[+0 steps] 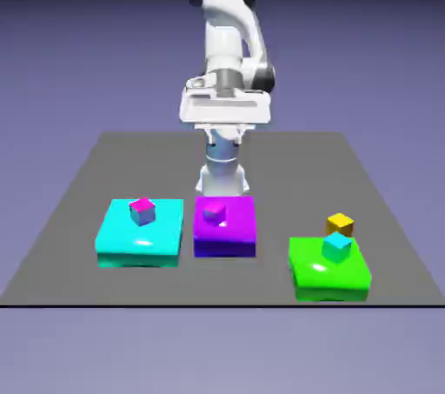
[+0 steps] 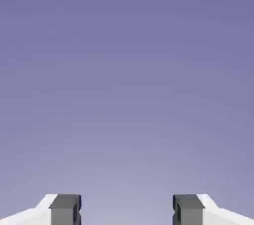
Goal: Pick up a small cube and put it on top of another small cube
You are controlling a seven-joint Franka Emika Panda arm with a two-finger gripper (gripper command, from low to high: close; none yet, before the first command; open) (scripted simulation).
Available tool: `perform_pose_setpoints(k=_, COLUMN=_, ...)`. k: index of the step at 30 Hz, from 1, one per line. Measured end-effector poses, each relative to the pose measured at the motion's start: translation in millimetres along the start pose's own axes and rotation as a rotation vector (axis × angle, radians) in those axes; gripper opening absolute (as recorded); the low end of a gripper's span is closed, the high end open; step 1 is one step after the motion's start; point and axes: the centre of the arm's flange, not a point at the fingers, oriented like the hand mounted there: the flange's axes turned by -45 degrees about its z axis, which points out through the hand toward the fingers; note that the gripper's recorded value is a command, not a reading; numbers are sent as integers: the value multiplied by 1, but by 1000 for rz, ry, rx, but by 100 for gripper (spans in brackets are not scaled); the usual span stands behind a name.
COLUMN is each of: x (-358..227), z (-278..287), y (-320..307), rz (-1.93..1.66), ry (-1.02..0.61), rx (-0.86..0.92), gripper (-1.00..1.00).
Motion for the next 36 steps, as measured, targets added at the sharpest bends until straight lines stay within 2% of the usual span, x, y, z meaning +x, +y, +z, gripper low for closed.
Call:
perform_pose_setpoints(k=8, x=-41, z=74, y=-167, rz=-778, ry=-273, rx=228, gripper=0)
perform_pose_setpoints(k=16, x=-153, z=95, y=-328, rz=-1594, ry=-442, rx=494, gripper=0)
perform_pose_setpoints(k=20, x=-217, z=93, y=-379, rz=-1949, ry=-497, rx=615, gripper=0)
perform_pose_setpoints(k=26, x=-256, z=142, y=-378, rz=-1948, ry=-496, rx=615, gripper=0)
perform_pose_setpoints(k=27, x=-261, z=147, y=-377, rz=-1949, ry=-497, rx=615, gripper=-100)
perform_pose_setpoints(k=29, x=-261, z=147, y=-377, rz=-1949, ry=-497, rx=615, gripper=-100)
perform_pose_setpoints(k=36, x=-217, z=93, y=-379, rz=-1949, ry=-498, rx=616, gripper=-100)
